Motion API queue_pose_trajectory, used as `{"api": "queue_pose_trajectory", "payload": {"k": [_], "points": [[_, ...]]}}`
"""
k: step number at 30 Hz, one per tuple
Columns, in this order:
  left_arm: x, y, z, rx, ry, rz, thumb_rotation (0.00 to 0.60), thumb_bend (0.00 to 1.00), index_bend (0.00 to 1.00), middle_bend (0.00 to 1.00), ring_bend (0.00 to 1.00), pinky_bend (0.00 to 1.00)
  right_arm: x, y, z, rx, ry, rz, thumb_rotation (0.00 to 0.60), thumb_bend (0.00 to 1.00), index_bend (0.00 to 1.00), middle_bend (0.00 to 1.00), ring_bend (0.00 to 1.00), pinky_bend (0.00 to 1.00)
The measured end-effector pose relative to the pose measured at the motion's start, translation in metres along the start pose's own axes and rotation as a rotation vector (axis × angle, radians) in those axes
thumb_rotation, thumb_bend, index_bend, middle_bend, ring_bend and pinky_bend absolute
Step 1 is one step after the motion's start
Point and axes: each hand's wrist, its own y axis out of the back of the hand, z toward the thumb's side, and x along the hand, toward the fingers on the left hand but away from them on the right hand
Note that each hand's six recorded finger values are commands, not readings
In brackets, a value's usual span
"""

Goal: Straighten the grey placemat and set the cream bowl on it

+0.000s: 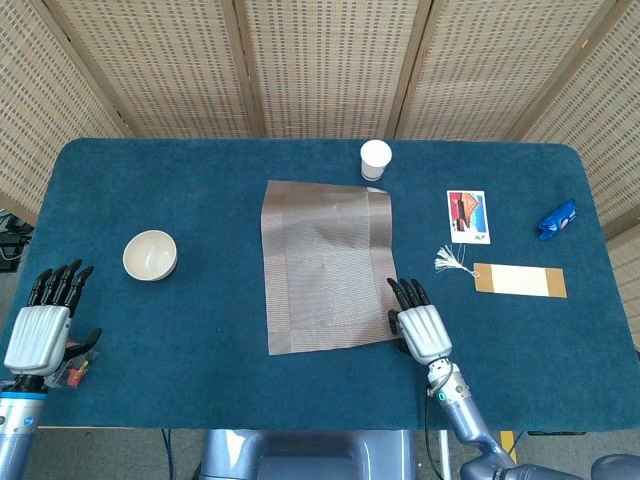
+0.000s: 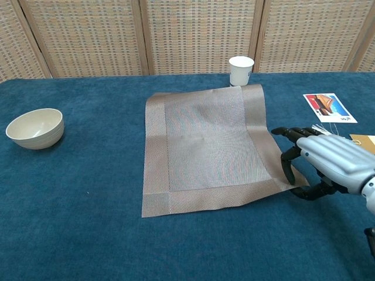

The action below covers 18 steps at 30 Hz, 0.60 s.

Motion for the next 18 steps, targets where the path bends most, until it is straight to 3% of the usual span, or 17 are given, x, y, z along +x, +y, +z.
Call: {"api": "queue_pose_trajectory", "payload": {"k": [9, 18], "points": [[-0.001, 0.0, 0.0, 0.004, -0.001, 0.004, 0.6, 0.26, 0.05, 0.0, 0.0, 0.0, 0.003, 0.006, -0.002, 0.003, -0.009, -0.013, 0.6, 0.58, 0.69, 0.11, 0.0, 0.0], [-0.001, -0.001, 0.002, 0.01, -0.004, 0.005, 0.6, 0.26, 0.05, 0.0, 0.0, 0.0, 0.021, 0.033, -0.025, 0.026, -0.051, -0.071, 0.6, 0.58, 0.69, 0.11, 0.0, 0.0]]}}
